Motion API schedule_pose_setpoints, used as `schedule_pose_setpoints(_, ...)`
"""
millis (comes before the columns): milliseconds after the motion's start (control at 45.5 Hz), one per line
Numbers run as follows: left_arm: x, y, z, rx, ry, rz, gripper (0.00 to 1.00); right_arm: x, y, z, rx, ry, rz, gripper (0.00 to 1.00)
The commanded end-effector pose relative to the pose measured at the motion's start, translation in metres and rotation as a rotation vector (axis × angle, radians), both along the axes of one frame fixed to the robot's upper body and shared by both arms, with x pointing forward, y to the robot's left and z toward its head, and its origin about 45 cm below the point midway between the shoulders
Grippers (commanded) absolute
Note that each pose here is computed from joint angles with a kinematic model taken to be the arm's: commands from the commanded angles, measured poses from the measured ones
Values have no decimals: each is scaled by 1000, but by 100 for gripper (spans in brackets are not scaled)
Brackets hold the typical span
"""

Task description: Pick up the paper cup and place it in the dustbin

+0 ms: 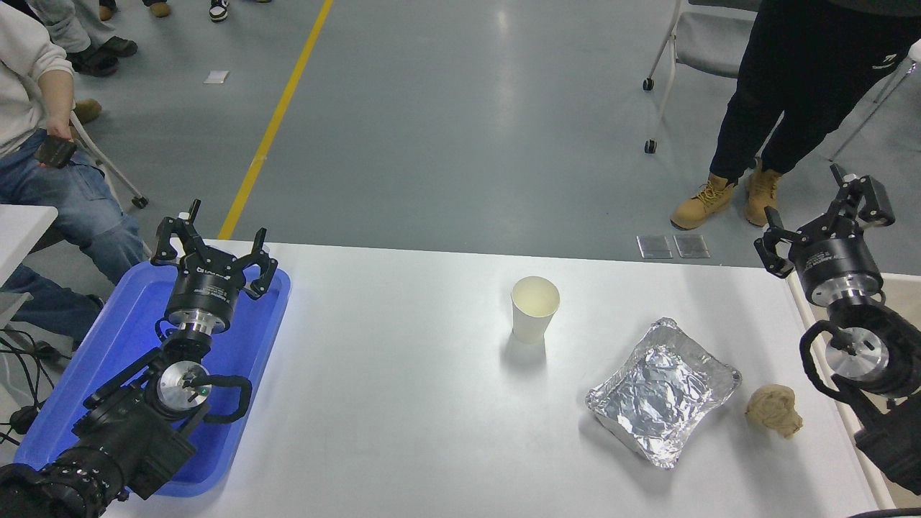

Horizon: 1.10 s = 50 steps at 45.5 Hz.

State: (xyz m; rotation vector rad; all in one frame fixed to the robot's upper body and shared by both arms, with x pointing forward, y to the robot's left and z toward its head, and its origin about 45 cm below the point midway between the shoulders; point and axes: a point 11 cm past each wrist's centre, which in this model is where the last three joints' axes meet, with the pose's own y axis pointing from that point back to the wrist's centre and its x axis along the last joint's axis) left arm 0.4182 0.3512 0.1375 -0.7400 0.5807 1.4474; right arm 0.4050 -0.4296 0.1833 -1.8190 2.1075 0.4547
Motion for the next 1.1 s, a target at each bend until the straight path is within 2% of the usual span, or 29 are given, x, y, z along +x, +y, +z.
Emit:
schedule_pose_setpoints(0,0,0,0,0,0,0,100,0,-1,2,-2,-4,-2,100)
schedule_pose_setpoints(1077,0,0,0,0,0,0,100,11,3,15,-66,-4,44,100)
